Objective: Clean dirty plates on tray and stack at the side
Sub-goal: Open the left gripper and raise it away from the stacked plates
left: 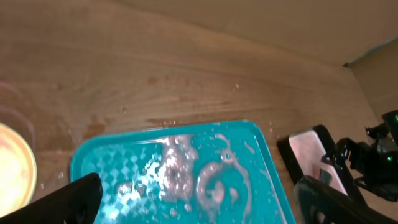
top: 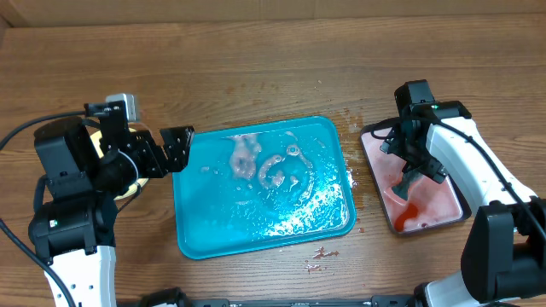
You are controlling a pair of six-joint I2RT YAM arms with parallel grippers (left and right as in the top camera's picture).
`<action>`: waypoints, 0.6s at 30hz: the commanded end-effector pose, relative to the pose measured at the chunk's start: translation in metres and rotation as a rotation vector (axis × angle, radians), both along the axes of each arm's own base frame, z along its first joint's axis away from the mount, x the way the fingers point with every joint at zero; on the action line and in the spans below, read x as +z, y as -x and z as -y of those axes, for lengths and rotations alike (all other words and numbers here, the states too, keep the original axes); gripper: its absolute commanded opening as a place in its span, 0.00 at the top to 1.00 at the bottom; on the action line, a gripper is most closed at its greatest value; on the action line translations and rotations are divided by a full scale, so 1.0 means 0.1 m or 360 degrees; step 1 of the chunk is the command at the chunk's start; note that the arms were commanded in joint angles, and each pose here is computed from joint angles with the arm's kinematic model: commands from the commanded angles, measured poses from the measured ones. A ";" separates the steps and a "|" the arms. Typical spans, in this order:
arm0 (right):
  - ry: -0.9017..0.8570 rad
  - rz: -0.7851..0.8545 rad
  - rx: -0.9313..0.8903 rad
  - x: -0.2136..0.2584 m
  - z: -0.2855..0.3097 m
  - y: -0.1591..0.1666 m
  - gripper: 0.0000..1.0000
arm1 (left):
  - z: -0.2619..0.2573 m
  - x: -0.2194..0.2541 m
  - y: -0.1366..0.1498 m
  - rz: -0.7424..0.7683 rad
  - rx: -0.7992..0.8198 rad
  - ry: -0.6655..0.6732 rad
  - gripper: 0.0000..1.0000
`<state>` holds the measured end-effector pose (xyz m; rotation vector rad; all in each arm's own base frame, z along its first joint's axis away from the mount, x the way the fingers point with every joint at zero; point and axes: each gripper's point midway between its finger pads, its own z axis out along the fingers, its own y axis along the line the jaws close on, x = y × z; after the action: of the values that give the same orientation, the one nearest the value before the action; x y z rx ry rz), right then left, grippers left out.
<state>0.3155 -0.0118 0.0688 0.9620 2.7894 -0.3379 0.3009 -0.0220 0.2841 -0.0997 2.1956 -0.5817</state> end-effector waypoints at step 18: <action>0.0021 0.0012 -0.0006 0.01 0.03 -0.01 0.00 | 0.18 1.53 -0.32 0.1219 -0.0288 -0.0341 0.00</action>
<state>0.3146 -0.0121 0.0680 0.9623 2.7920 -0.3402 0.3444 -0.0245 0.4138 0.2821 1.5982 -0.3829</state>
